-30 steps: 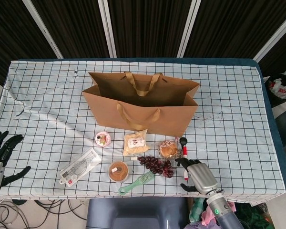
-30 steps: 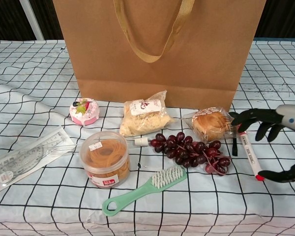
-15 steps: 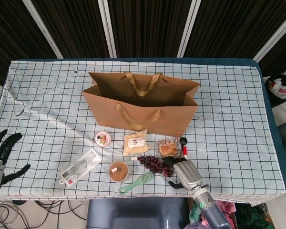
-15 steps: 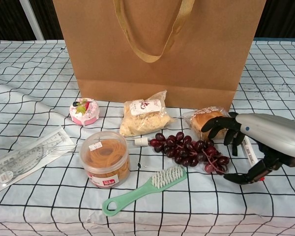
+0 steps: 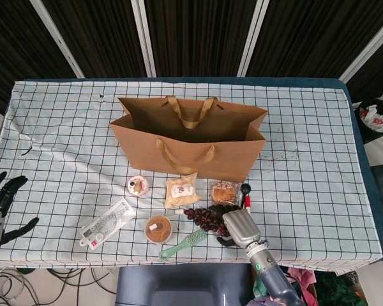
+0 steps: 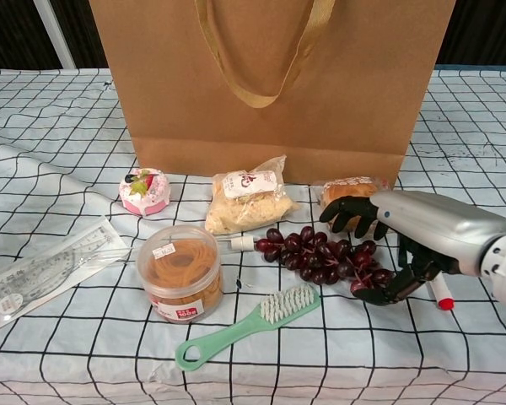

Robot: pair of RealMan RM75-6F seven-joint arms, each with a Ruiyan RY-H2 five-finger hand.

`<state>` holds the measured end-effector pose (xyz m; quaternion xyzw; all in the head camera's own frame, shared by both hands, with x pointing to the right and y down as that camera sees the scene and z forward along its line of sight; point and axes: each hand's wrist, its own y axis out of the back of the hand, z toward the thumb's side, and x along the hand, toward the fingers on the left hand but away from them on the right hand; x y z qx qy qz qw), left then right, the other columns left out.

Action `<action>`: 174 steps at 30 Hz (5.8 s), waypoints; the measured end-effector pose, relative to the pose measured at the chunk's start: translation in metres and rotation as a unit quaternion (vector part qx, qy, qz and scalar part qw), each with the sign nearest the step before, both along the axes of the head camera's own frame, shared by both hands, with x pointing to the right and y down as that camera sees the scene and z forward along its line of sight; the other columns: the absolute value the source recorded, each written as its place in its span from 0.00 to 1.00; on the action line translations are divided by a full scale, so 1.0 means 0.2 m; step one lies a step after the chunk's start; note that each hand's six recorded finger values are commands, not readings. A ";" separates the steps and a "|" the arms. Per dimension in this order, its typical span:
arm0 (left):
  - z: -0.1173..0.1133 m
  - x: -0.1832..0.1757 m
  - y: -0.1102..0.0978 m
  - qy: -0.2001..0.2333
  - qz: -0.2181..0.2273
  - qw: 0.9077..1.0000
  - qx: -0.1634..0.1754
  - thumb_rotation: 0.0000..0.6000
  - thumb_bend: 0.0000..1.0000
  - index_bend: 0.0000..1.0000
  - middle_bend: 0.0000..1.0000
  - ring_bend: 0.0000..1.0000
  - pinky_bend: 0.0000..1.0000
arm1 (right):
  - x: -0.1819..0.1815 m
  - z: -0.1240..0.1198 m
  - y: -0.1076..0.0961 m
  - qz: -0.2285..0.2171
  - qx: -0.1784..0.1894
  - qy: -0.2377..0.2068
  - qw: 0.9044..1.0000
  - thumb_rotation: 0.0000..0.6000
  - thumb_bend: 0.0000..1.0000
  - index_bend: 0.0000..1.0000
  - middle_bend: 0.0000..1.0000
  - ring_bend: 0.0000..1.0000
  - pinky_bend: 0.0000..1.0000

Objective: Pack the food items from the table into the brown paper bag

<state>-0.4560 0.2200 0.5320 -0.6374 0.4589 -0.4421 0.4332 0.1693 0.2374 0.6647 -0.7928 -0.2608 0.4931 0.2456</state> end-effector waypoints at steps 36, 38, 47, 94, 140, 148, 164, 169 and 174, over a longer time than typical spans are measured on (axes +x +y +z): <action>0.01 0.00 0.01 0.000 0.005 1.000 -0.013 1.00 0.10 0.16 0.17 0.02 0.05 | 0.02 0.06 -0.02 0.017 0.007 0.039 0.999 1.00 0.46 0.50 0.51 0.56 0.51; 0.01 0.00 0.01 0.000 0.004 1.000 -0.012 1.00 0.10 0.16 0.17 0.02 0.05 | 0.01 0.06 -0.02 0.020 0.008 0.033 0.999 1.00 0.47 0.55 0.55 0.58 0.52; 0.01 0.00 0.01 0.002 0.004 1.000 -0.012 1.00 0.10 0.17 0.17 0.02 0.05 | 0.00 0.04 -0.04 0.045 0.017 0.005 0.999 1.00 0.50 0.73 0.63 0.61 0.55; 0.00 0.00 0.01 0.001 0.001 1.000 -0.011 1.00 0.10 0.17 0.17 0.02 0.05 | 0.65 -0.89 -0.76 0.376 0.107 -0.347 0.853 1.00 0.50 0.77 0.64 0.61 0.54; -0.03 -0.06 0.00 -0.001 -0.019 1.000 0.001 1.00 0.10 0.17 0.17 0.02 0.05 | -0.04 -0.57 -1.25 0.246 0.043 -0.279 0.927 1.00 0.19 0.21 0.08 0.21 0.26; -0.03 -0.05 0.00 -0.001 -0.016 1.000 -0.002 1.00 0.10 0.17 0.17 0.02 0.05 | 0.00 -0.56 -1.24 0.222 0.026 -0.266 0.937 1.00 0.13 0.13 0.02 0.15 0.24; -0.03 -0.05 0.01 0.000 -0.016 1.000 -0.004 1.00 0.10 0.17 0.17 0.02 0.05 | 0.16 -0.89 -1.27 0.262 0.133 -0.367 0.883 1.00 0.15 0.13 0.14 0.21 0.24; -0.03 -0.04 0.01 0.001 -0.011 1.000 -0.007 1.00 0.10 0.17 0.17 0.02 0.05 | 0.42 -0.99 -1.19 0.288 0.188 -0.353 0.870 1.00 0.16 0.15 0.20 0.27 0.24; -0.03 -0.04 0.01 0.003 -0.011 1.000 -0.004 1.00 0.10 0.17 0.17 0.02 0.05 | 0.69 -0.94 -1.04 0.280 0.202 -0.238 0.908 1.00 0.16 0.16 0.24 0.28 0.26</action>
